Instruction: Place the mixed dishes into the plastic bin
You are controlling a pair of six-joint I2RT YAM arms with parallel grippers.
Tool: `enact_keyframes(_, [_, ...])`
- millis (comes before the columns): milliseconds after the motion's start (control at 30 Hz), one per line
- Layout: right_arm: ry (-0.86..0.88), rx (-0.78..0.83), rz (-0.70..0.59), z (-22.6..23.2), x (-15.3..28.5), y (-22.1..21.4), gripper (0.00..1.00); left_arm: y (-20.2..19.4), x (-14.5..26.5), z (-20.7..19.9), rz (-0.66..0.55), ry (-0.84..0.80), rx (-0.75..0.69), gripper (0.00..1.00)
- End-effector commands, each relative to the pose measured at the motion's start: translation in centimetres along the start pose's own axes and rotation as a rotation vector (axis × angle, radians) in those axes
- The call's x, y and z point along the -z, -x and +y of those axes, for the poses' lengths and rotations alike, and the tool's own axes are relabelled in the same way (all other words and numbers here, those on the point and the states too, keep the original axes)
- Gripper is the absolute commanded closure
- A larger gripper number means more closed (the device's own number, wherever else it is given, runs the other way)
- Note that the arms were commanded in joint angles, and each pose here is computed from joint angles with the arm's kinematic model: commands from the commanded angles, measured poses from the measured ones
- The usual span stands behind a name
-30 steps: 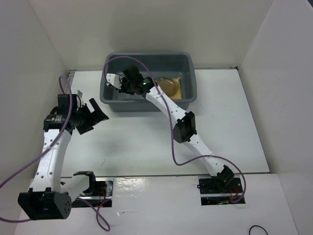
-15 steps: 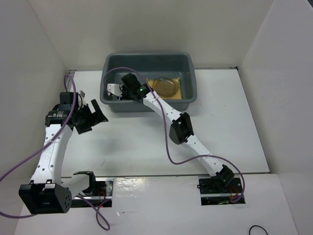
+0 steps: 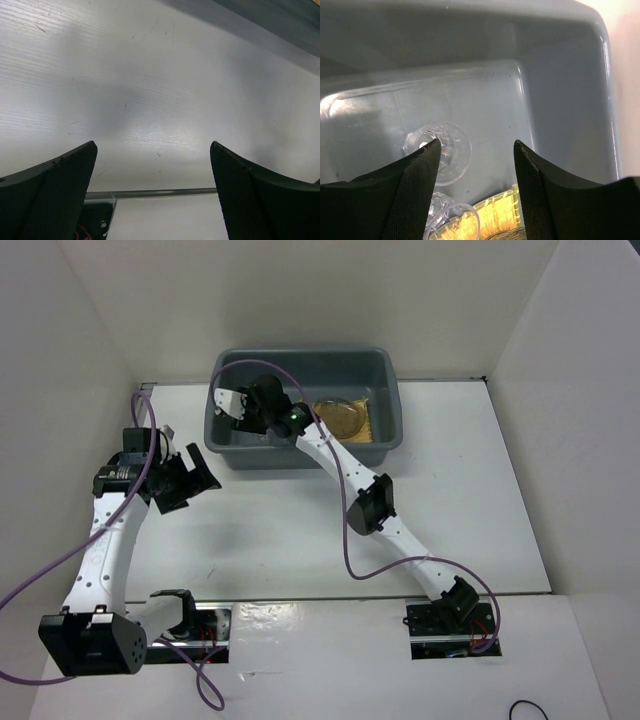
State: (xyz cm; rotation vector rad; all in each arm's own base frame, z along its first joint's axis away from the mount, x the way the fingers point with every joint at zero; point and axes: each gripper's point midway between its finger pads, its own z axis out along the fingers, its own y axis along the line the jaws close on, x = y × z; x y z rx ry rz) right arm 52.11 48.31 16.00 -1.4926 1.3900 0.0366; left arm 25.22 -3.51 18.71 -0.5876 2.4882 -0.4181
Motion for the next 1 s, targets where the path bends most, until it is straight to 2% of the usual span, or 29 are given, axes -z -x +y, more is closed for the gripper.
enact_keyframes(0, [-0.080, -0.011, -0.134, -4.3, 4.1, 6.0, 0.34, 0.6, 0.0, -0.3, -0.016, -0.018, -0.012, 0.00])
enact_keyframes(167, [-0.140, -0.053, -0.174, -6.8, 6.3, 7.6, 0.33, 0.3, -0.2, -0.1, -0.008, -0.014, -0.010, 0.00])
enact_keyframes(267, [-0.283, -0.165, -0.174, -11.6, 9.5, 7.7, 0.27, 0.9, 0.2, 0.2, -0.040, 0.011, -0.014, 0.00])
enact_keyframes(333, [-0.395, -0.302, -0.129, -15.0, 12.4, 5.9, 0.26, 1.9, 1.0, 0.2, -0.089, 0.027, -0.020, 0.00])
enact_keyframes(367, [-0.394, -0.348, -0.104, -15.5, 13.3, 4.8, 0.26, 2.2, 1.2, 0.5, -0.109, 0.048, -0.021, 0.00])
enact_keyframes(400, [-0.286, -0.420, -0.050, -13.8, 13.7, 2.9, 0.22, 2.3, 1.2, 0.7, -0.114, 0.058, -0.021, 0.00])
enact_keyframes(433, [-0.296, -0.476, -0.011, -15.8, 16.0, 0.1, 0.21, 2.5, 1.4, 0.6, -0.122, 0.054, -0.022, 0.00])
enact_keyframes(500, [-0.247, -0.616, 0.096, -15.3, 18.2, -4.3, 0.18, 3.1, 1.1, 0.9, -0.149, 0.071, -0.023, 0.00])
enact_keyframes(567, [-0.274, -0.730, 0.183, -17.2, 22.1, -9.5, 0.15, 3.3, 1.4, 0.8, -0.186, 0.063, -0.019, 0.00])
enact_keyframes(600, [-0.237, -0.794, 0.259, -16.0, 23.7, -11.8, 0.09, 3.3, 1.0, 0.9, -0.198, 0.056, -0.004, 0.00])
enact_keyframes(633, [-0.257, -0.830, 0.275, -17.3, 26.5, -13.9, 0.04, 3.4, 1.3, 0.9, -0.226, 0.047, 0.018, 0.00])
enact_keyframes(667, [-0.246, -0.844, 0.344, -16.8, 27.1, -15.8, 0.01, 3.7, 1.4, 0.7, -0.252, 0.033, 0.023, 0.00])
enact_keyframes(733, [-0.325, -0.845, 0.369, -18.7, 30.6, -16.9, 0.01, 3.6, 1.9, 0.9, -0.297, 0.015, 0.045, 0.00])
enact_keyframes(767, [-0.349, -0.875, 0.375, -19.7, 33.9, -18.4, 0.01, 3.8, 2.2, 0.7, -0.321, 0.001, 0.050, 0.00])
enact_keyframes(867, [-0.383, -0.924, 0.437, -19.9, 39.5, -21.1, 0.01, 5.0, 2.7, -0.2, -0.415, -0.063, 0.048, 0.00])
enact_keyframes(967, [-0.411, -0.981, 0.434, -19.8, 44.4, -22.6, 0.01, 5.7, 3.1, -1.3, -0.484, -0.137, 0.024, 0.00])
